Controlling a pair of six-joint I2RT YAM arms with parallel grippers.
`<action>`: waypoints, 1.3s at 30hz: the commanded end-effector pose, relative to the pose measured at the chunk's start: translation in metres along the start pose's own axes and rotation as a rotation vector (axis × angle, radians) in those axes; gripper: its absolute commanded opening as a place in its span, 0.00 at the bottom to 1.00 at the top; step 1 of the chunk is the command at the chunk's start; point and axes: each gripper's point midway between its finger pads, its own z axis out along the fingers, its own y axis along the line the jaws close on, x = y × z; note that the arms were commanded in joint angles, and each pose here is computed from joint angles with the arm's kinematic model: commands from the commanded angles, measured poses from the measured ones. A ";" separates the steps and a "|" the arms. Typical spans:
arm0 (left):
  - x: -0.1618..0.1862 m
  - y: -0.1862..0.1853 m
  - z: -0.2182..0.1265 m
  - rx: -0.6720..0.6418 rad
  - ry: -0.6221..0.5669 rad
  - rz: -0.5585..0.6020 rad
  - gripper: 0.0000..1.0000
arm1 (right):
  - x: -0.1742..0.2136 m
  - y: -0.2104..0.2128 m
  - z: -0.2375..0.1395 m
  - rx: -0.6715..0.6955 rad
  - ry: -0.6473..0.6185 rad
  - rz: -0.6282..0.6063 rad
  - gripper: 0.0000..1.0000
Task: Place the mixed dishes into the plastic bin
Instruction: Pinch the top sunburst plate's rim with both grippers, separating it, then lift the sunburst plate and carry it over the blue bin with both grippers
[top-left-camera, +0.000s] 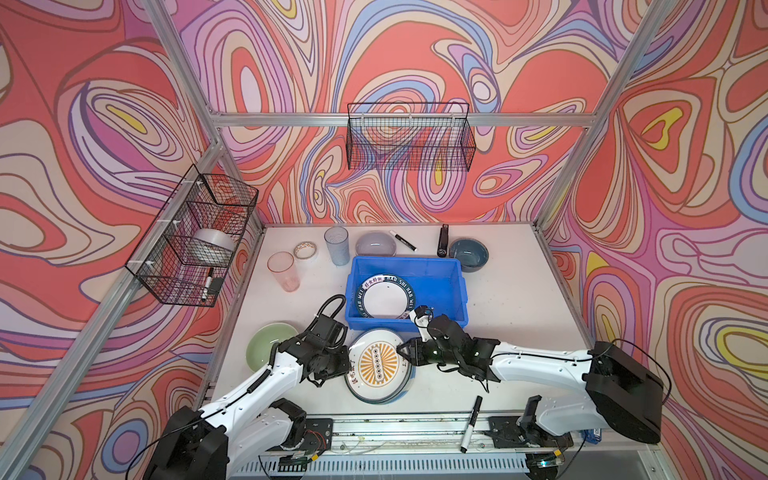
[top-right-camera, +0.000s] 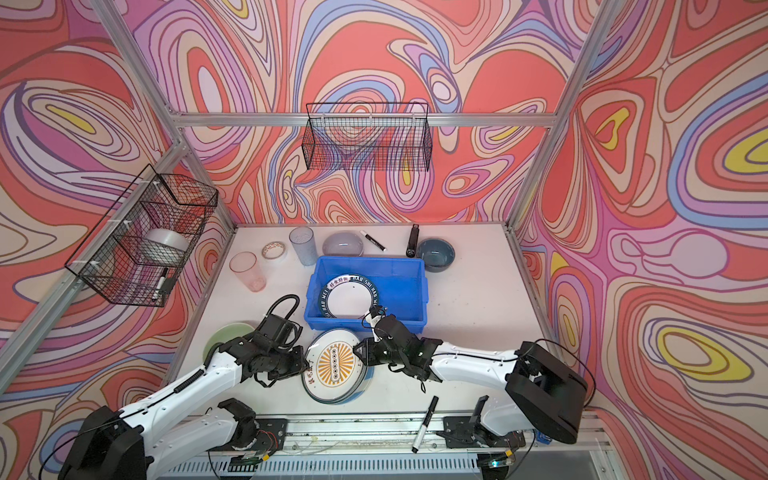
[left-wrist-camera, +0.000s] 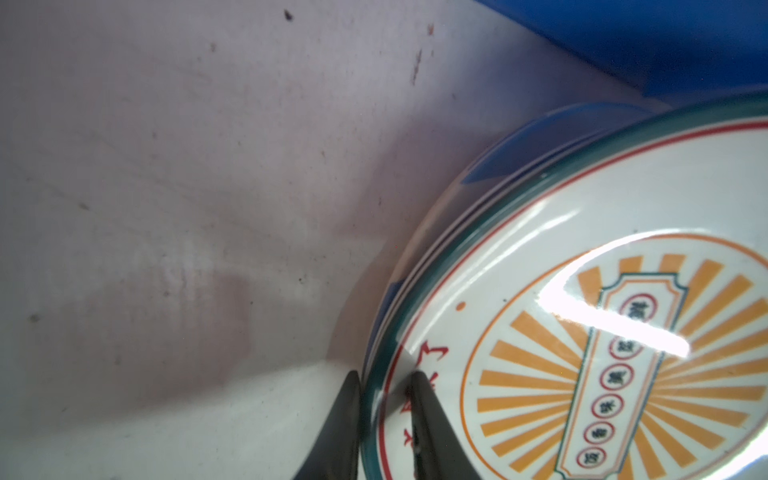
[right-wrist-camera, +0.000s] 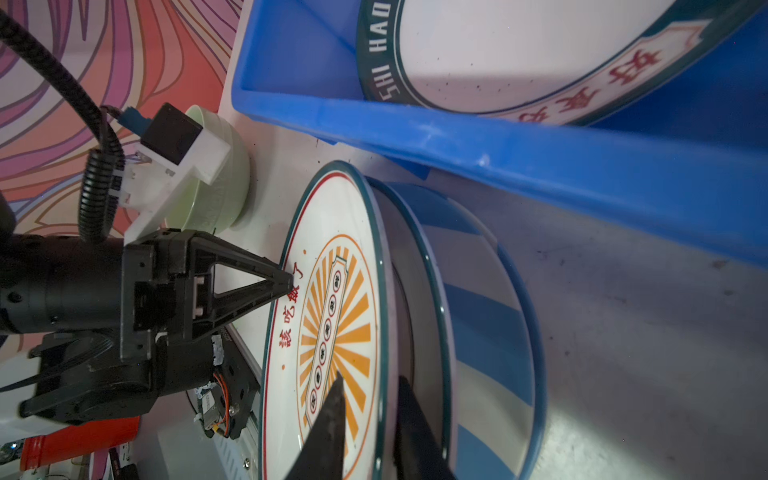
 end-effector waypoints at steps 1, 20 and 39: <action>-0.001 -0.012 0.001 0.062 -0.004 0.005 0.25 | 0.002 0.023 0.004 -0.086 0.031 -0.027 0.19; -0.030 -0.030 -0.050 0.005 -0.091 0.057 0.40 | -0.018 0.032 -0.036 0.043 0.023 -0.054 0.01; -0.116 -0.050 -0.128 -0.062 -0.286 0.108 0.49 | -0.140 0.006 -0.094 0.219 -0.167 0.019 0.00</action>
